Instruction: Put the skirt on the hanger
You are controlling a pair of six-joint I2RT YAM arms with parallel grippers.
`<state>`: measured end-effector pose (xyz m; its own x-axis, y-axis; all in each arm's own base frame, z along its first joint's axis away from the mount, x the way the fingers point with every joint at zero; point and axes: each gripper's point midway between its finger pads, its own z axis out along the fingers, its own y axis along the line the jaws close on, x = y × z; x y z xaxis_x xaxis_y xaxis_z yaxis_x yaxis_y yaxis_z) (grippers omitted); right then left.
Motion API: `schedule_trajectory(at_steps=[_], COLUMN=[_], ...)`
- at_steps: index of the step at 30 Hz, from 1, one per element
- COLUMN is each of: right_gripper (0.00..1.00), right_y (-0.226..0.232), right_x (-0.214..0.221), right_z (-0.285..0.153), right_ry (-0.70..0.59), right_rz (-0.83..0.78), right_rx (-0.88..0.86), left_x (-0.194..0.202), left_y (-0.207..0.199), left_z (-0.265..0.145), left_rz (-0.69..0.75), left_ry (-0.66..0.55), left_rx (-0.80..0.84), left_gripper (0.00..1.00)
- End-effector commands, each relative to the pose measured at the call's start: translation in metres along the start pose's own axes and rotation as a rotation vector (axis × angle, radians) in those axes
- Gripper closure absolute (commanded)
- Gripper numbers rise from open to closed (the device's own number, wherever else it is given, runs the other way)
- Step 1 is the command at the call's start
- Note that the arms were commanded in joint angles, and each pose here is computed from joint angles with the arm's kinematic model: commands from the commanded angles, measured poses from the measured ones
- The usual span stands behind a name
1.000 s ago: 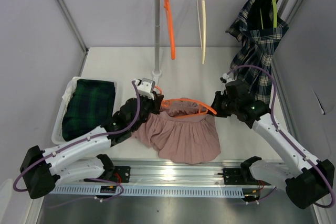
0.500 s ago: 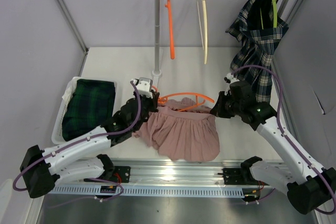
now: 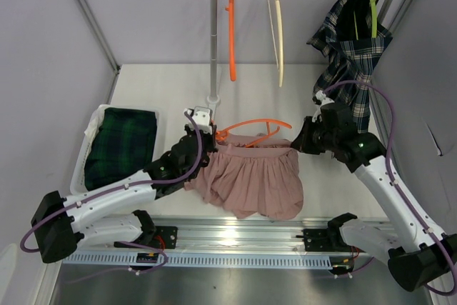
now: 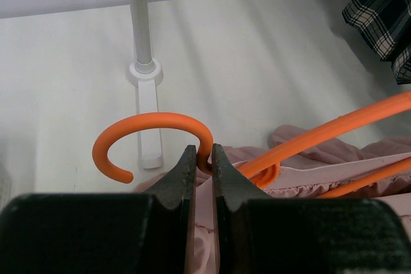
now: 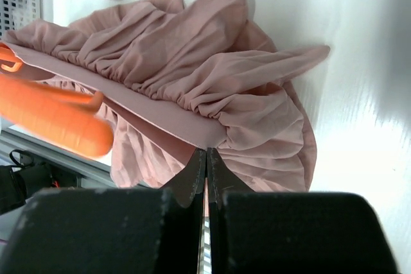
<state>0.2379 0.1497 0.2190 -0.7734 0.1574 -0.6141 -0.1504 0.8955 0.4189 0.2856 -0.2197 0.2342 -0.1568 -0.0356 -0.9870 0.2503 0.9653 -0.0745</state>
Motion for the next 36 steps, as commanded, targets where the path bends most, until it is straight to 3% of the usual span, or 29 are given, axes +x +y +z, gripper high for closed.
schedule_trajectory(at_steps=[1, 19, 30, 36], right_gripper=[1.0, 1.0, 1.0, 1.0], right_y=[-0.008, -0.004, -0.023, -0.037], right_x=[-0.025, -0.048, -0.058, -0.054], right_z=[-0.015, -0.012, -0.013, -0.01], right_ry=[-0.068, -0.062, -0.062, -0.054], right_rz=[-0.029, -0.058, -0.045, -0.019], right_rx=[0.069, 0.099, 0.159, 0.166], left_x=[0.007, -0.002, 0.003, -0.003], left_y=[0.022, -0.014, -0.029, -0.02], left_z=[-0.001, -0.013, -0.015, -0.02], left_rz=[0.096, 0.175, 0.377, 0.345], left_ry=[0.028, -0.022, 0.017, 0.002], left_rx=[-0.108, 0.013, 0.053, 0.022], left_gripper=[1.0, 1.0, 1.0, 1.0])
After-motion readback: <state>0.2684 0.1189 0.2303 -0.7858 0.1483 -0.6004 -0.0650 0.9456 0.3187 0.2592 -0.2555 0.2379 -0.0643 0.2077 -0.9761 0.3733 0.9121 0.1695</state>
